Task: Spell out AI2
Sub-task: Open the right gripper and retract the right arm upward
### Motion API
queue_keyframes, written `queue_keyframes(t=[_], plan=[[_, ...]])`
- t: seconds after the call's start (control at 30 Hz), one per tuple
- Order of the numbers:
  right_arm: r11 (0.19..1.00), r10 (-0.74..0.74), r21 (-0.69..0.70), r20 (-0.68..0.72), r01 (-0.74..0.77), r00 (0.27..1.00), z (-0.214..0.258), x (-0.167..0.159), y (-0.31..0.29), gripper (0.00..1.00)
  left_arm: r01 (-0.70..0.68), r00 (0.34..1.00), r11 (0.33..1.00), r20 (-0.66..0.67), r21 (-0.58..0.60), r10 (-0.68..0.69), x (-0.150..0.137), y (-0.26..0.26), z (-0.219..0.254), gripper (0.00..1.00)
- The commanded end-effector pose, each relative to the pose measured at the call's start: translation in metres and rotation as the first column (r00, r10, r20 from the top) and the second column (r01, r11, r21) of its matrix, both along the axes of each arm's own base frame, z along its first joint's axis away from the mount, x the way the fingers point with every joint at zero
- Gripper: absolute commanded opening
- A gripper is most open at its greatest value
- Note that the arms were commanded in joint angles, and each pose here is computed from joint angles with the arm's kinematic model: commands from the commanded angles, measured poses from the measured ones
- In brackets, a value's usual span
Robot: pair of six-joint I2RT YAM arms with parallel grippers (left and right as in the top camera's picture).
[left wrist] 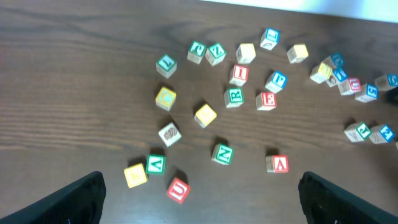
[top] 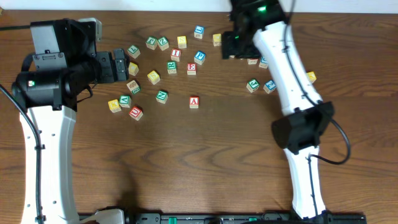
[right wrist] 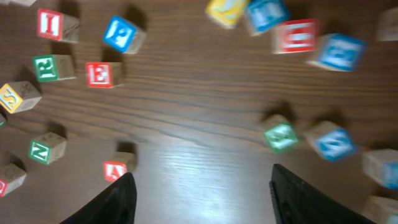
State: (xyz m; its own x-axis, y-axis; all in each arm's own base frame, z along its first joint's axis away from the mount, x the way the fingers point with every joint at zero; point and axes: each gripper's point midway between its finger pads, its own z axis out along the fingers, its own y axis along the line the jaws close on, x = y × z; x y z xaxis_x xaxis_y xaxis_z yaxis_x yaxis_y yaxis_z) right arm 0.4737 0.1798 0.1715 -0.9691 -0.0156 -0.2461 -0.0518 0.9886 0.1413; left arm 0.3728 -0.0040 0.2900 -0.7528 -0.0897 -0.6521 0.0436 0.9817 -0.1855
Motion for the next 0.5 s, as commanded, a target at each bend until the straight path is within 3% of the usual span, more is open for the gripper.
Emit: queue_keyframes(t=[0.0, 0.27, 0.47], plan=[[1.000, -0.011, 0.015, 0.091, 0.009, 0.996, 0.048, 0.001, -0.035, 0.67, -0.001, 1.000, 1.000, 0.029, -0.013, 0.002, 0.005, 0.000, 0.010, 0.98], [0.987, -0.158, 0.009, 0.074, 0.157, 0.985, 0.052, 0.009, -0.110, 0.68, -0.024, 0.994, 0.992, 0.100, -0.125, 0.037, 0.037, -0.018, 0.021, 0.98], [0.983, -0.182, -0.003, 0.063, 0.183, 0.981, 0.050, 0.007, -0.126, 0.69, -0.052, 0.998, 0.998, 0.046, -0.030, 0.053, 0.086, -0.037, 0.014, 0.98]])
